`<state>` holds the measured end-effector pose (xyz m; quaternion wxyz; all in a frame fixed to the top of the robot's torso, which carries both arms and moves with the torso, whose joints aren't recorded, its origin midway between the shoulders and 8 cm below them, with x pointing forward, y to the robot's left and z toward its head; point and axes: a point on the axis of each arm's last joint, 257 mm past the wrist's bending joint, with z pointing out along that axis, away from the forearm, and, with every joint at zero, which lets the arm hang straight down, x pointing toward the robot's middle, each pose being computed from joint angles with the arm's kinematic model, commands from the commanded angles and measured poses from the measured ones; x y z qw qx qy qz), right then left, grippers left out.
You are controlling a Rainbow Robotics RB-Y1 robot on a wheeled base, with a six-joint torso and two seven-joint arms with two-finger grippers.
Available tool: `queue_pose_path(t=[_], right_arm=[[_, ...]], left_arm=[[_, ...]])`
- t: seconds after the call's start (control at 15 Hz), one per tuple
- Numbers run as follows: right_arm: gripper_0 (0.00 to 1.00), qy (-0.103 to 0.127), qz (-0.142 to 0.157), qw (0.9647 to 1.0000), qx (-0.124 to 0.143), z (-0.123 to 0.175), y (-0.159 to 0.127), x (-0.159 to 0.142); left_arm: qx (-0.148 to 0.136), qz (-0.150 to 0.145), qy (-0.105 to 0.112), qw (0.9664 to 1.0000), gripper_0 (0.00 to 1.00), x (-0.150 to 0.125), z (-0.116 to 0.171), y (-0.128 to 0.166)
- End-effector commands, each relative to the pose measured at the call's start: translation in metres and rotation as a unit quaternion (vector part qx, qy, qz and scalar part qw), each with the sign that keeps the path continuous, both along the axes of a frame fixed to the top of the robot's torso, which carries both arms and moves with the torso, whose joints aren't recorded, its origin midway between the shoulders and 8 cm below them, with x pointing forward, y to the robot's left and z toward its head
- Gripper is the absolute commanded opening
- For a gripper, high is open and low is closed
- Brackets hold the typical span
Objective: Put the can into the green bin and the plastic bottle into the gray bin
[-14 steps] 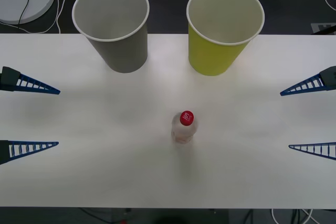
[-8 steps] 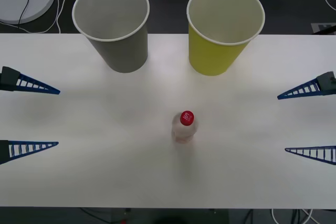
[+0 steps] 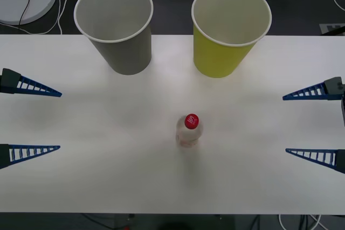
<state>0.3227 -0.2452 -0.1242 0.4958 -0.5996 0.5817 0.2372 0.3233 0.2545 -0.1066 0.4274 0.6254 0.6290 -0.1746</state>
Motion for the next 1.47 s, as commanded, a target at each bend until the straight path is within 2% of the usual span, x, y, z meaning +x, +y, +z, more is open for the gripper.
queue_pose_path(t=[0.07, 0.33, 0.67, 1.07, 1.33, 1.47], right_arm=[[1.0, 0.002, -0.012, 0.9999, 0.008, -0.016, -0.003, -0.001], [1.0, 0.0, -0.032, 0.9991, 0.028, -0.031, -0.001, -0.005], [1.0, -0.014, -0.055, 0.9978, 0.034, -0.05, 0.004, 0.002], [1.0, -0.008, -0.087, 0.9939, 0.067, -0.074, 0.038, 0.018], [1.0, 0.006, -0.077, 0.993, 0.089, -0.086, 0.059, 0.027], [1.0, -0.013, -0.064, 0.9938, 0.09, -0.092, 0.064, 0.034]], left_arm=[[0.0, 0.0, 0.0, 1.0, 1.0, 0.0, 0.0, 0.0], [0.0, 0.0, 0.0, 1.0, 1.0, 0.0, 0.0, 0.0], [0.0, 0.0, 0.0, 1.0, 1.0, 0.0, 0.0, 0.0], [0.0, 0.0, 0.0, 1.0, 1.0, 0.0, 0.0, 0.0], [0.0, 0.0, 0.0, 1.0, 1.0, 0.0, 0.0, 0.0], [0.0, 0.0, 0.0, 1.0, 1.0, 0.0, 0.0, 0.0]])
